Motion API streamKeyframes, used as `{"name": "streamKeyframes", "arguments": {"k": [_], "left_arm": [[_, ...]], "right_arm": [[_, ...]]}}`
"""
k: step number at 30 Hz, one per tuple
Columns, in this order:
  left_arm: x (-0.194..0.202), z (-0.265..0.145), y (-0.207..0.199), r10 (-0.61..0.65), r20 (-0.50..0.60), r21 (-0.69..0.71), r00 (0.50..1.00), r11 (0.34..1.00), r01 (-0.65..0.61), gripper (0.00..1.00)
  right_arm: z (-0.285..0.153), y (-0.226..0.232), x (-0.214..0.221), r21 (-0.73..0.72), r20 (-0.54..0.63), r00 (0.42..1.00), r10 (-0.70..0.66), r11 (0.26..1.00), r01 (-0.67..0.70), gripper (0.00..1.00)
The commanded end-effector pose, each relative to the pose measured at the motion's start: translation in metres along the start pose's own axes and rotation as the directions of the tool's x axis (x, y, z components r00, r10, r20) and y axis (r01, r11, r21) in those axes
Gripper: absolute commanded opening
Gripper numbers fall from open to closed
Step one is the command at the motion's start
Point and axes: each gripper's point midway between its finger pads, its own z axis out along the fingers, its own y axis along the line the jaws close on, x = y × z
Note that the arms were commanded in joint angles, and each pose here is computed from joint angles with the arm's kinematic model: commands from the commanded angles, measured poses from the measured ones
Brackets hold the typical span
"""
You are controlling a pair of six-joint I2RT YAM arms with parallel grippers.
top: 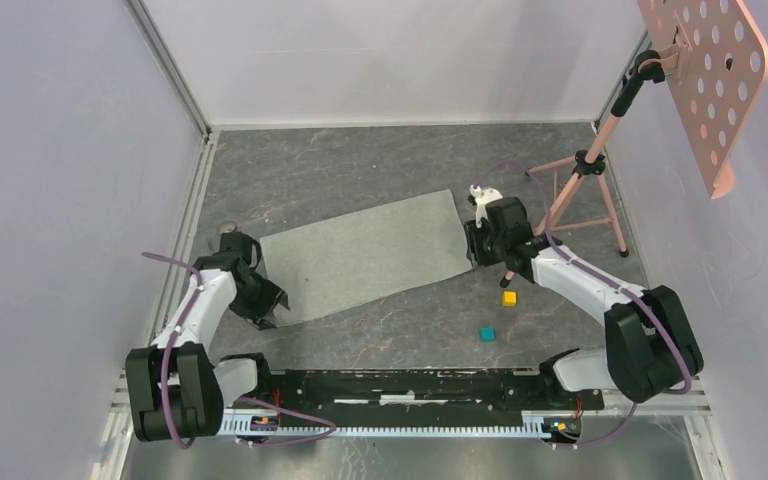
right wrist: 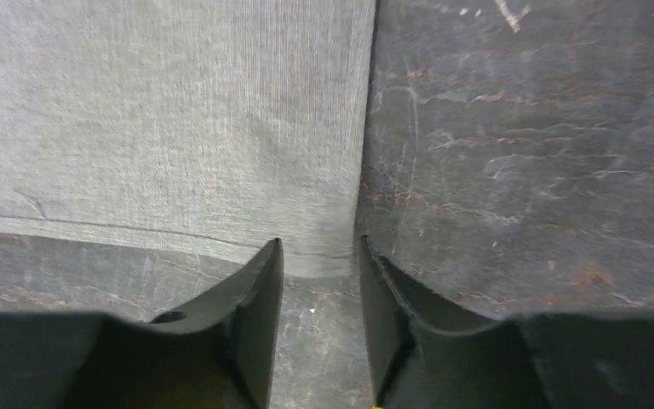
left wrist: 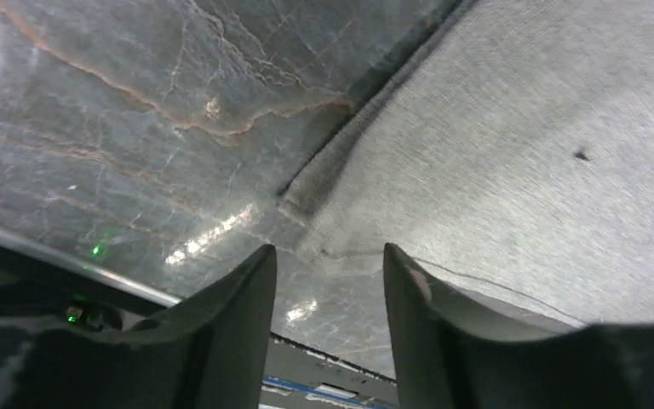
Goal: Fold the napkin into a case and place the utensils inside
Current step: Fold and flatten the napkin at the center of the board, then smooth out the rectangle-folded napkin at the center of the board.
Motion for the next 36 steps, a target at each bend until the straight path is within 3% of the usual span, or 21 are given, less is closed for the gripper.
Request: {"name": "streamKeyframes", "arguments": {"k": [1,3,6,9,11,17,23,30,32,36], "left_arm": [[-0.028,-0.042,-0.010,-0.029,0.151,0.032,0.988,0.999,0.024,0.69],[-0.040,-0.060,-0.014,-0.033,0.224,0.056,0.974,0.998,0.021,0.81],[-0.047,-0.074,-0.034,-0.005,0.271,0.156,0.963,0.987,-0.039,0.86],[-0.030,-0.072,-0.073,0.092,0.166,0.330,0.982,0.933,-0.144,0.91],[-0.019,-0.067,-0.091,0.150,0.097,0.399,0.984,0.900,-0.177,0.92],[-0.008,-0.037,-0.093,0.201,0.025,0.397,0.979,0.897,-0.194,0.94],[0.001,-0.005,-0.072,0.189,-0.063,0.290,0.980,0.943,-0.163,0.95],[-0.007,0.018,-0.023,0.103,-0.022,0.043,0.994,0.994,-0.102,0.97],[-0.007,0.019,-0.018,0.089,-0.022,0.013,0.996,0.996,-0.089,0.97],[-0.027,0.009,-0.010,0.061,0.092,-0.053,0.994,0.997,-0.056,0.98]], "right_arm": [[-0.035,-0.007,-0.049,0.064,0.079,0.994,-0.071,0.996,0.066,0.54],[-0.046,-0.004,-0.060,0.056,0.118,0.990,-0.081,0.996,0.074,0.63],[-0.043,0.019,-0.070,-0.068,0.189,0.980,-0.055,0.995,0.069,0.69],[-0.030,0.055,-0.072,-0.264,0.183,0.983,-0.008,0.963,0.057,0.68],[-0.018,0.065,-0.071,-0.321,0.158,0.987,0.018,0.946,0.034,0.66],[0.011,0.064,-0.055,-0.320,0.097,0.994,0.048,0.947,-0.015,0.63],[0.023,0.053,-0.037,-0.264,0.056,0.998,0.035,0.964,-0.019,0.62],[0.026,0.030,-0.021,-0.156,0.039,0.999,0.031,0.987,-0.024,0.62],[0.026,0.043,-0.021,-0.219,0.052,0.996,0.078,0.973,-0.065,0.63],[0.021,0.062,-0.019,-0.305,0.060,0.994,0.094,0.950,-0.071,0.66]]}}
